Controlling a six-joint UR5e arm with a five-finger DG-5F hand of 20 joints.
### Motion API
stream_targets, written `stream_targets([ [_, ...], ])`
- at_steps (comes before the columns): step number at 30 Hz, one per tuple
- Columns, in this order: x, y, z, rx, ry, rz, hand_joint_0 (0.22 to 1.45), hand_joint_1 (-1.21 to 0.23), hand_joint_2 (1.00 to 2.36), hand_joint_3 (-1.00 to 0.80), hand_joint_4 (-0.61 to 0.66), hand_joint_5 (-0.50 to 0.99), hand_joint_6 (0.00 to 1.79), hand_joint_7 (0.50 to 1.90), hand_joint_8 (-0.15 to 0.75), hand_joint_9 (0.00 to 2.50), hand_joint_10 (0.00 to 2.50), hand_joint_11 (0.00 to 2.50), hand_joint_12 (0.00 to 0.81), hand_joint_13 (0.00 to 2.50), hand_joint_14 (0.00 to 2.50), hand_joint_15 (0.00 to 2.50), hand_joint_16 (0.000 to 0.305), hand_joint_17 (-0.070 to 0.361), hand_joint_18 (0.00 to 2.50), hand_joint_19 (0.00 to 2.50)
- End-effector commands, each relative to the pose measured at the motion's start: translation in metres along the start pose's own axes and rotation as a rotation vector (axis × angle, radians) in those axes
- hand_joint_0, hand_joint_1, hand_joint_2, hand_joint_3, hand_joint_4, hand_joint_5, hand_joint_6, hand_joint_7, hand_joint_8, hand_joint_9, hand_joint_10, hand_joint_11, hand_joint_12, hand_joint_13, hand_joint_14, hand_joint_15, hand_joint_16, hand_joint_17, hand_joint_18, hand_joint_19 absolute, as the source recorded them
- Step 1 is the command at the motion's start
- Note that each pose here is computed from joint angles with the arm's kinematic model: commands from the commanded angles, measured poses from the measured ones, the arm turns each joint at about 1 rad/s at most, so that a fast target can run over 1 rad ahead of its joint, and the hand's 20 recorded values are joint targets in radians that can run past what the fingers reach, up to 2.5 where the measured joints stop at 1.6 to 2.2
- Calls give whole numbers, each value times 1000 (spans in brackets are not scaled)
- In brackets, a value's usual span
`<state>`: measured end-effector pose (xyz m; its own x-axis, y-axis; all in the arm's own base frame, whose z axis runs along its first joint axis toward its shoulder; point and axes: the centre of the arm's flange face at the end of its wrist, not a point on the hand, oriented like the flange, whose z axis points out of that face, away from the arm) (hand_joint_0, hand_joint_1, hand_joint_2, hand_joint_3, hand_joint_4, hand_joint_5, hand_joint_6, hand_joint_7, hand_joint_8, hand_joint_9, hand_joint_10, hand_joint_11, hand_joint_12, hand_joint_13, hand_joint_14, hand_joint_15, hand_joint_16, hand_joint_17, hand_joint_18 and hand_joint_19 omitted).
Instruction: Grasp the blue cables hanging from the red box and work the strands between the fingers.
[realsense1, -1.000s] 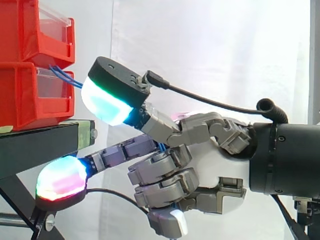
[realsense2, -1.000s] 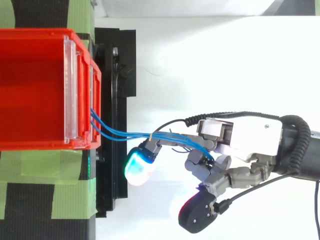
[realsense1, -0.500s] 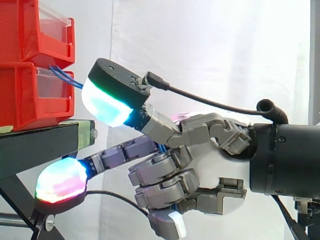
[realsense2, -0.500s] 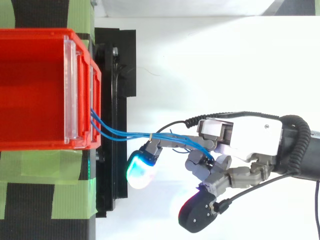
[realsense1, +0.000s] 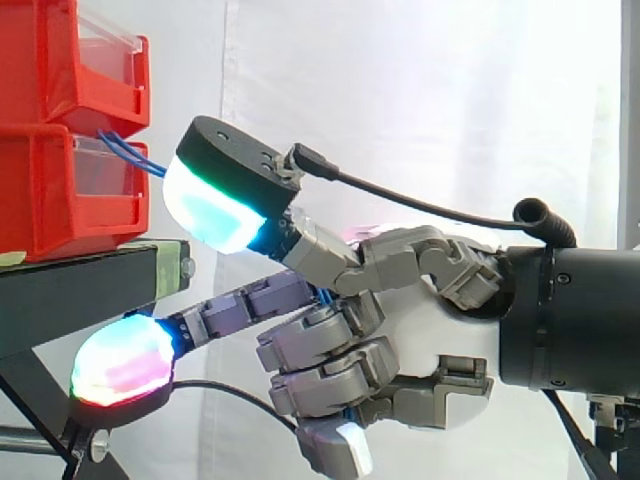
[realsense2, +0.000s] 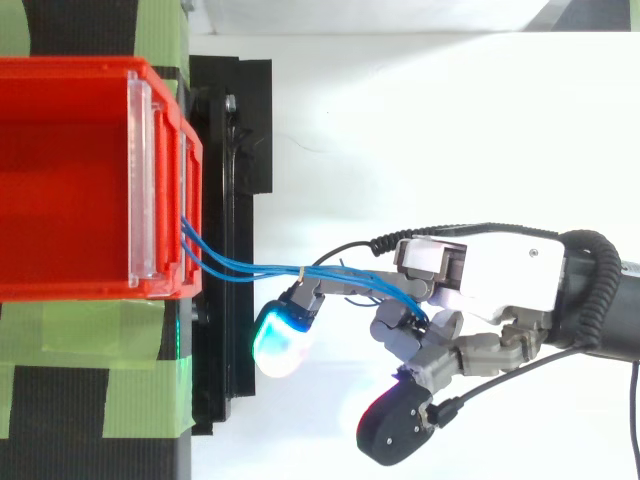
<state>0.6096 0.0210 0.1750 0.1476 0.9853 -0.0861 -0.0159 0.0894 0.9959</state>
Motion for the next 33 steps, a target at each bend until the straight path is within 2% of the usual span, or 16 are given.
stream_targets([
  [1,0,0,0,0,0,0,766,-561,1001,-988,287,83,7,1141,561,1351,2500,2500,711,1752,2500,1929,211,158,1987,718],
  [33,-1,0,0,0,-1,0,768,-558,1001,-981,285,80,7,1137,558,1344,2500,2500,694,1729,2500,1916,206,155,1970,705],
])
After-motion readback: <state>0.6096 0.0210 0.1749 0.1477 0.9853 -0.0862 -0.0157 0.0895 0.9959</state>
